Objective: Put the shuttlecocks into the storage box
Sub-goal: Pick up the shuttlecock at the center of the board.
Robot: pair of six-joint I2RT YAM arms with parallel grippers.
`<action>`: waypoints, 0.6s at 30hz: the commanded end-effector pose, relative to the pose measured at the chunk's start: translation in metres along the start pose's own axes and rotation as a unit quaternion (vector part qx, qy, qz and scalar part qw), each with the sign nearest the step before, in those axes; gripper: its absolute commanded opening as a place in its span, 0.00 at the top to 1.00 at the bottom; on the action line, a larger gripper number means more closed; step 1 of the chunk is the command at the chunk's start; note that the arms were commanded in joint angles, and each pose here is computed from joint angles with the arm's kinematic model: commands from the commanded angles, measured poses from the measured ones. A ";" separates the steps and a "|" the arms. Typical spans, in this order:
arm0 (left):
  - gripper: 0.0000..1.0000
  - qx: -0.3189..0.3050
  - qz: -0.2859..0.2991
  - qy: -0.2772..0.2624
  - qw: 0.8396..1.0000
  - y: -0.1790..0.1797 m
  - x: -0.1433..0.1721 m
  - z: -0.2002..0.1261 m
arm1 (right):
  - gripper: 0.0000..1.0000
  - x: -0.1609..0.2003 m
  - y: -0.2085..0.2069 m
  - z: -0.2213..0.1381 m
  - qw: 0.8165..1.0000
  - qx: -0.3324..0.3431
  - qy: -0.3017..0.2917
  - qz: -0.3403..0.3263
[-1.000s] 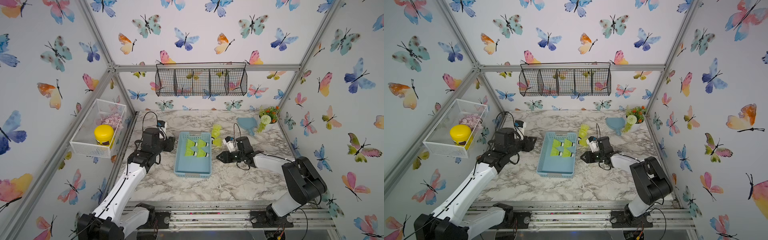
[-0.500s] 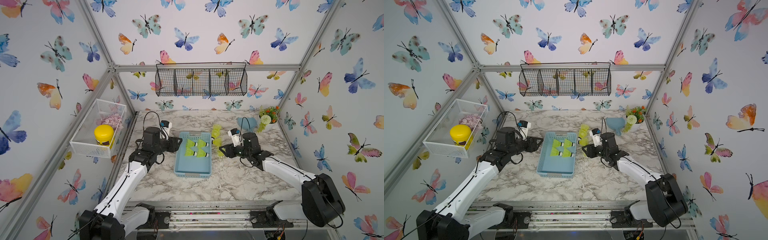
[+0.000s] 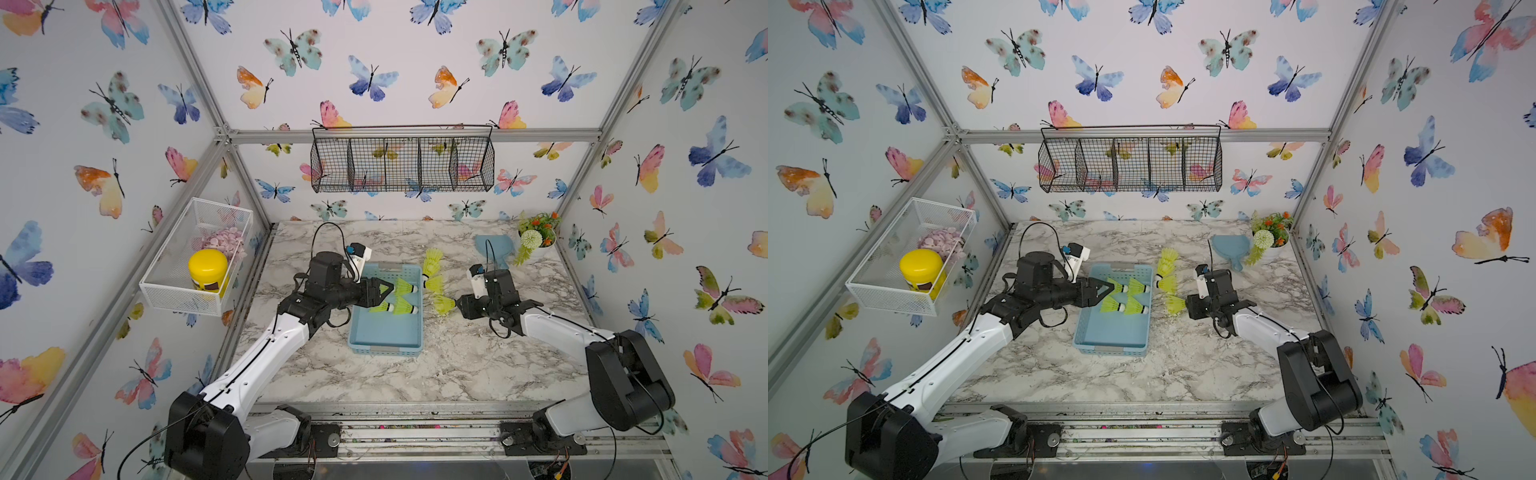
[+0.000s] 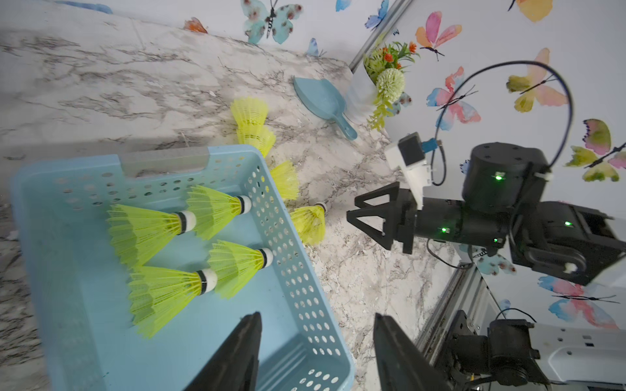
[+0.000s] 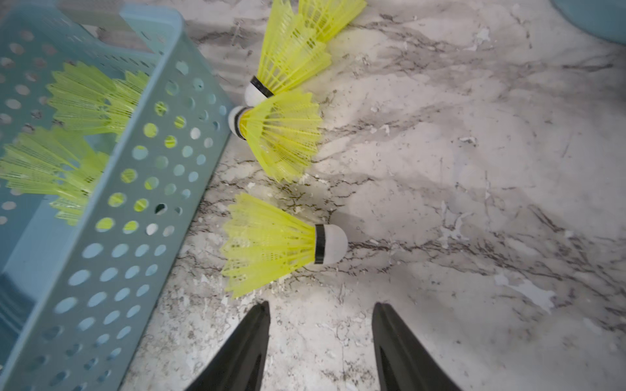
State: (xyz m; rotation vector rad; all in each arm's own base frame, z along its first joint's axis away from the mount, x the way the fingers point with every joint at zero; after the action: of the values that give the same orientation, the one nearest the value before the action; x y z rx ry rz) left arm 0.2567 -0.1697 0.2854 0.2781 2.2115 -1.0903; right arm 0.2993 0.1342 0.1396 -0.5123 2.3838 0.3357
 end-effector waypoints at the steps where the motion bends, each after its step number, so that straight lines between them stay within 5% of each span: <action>1: 0.42 0.017 -0.012 -0.004 1.000 -0.017 -0.005 0.010 | 0.44 0.000 -0.006 0.004 1.000 0.009 0.015 -0.006; 10: 0.42 -0.007 -0.023 0.038 0.999 -0.055 0.022 0.083 | 0.44 0.011 -0.003 0.016 0.999 -0.024 0.020 0.039; 18: 0.42 -0.059 -0.061 0.054 0.995 -0.051 0.039 0.145 | 0.44 0.014 -0.001 0.021 0.997 -0.043 0.013 0.062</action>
State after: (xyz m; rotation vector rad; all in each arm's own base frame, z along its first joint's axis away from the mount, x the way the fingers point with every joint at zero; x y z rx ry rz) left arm 0.2579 -0.3091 0.2289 0.2723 2.4316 -1.0628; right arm 0.3016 0.1363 0.1198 -0.4404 2.4355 0.4428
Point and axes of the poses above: each gripper's point midway between its finger pads, its own z axis out along the fingers, its own y axis along the line the jaws close on, x = y × z, the point moved 9 cm from there along -z, back along the fingers, and after that the axes turned 7 degrees about -z, right-handed, at the moved point
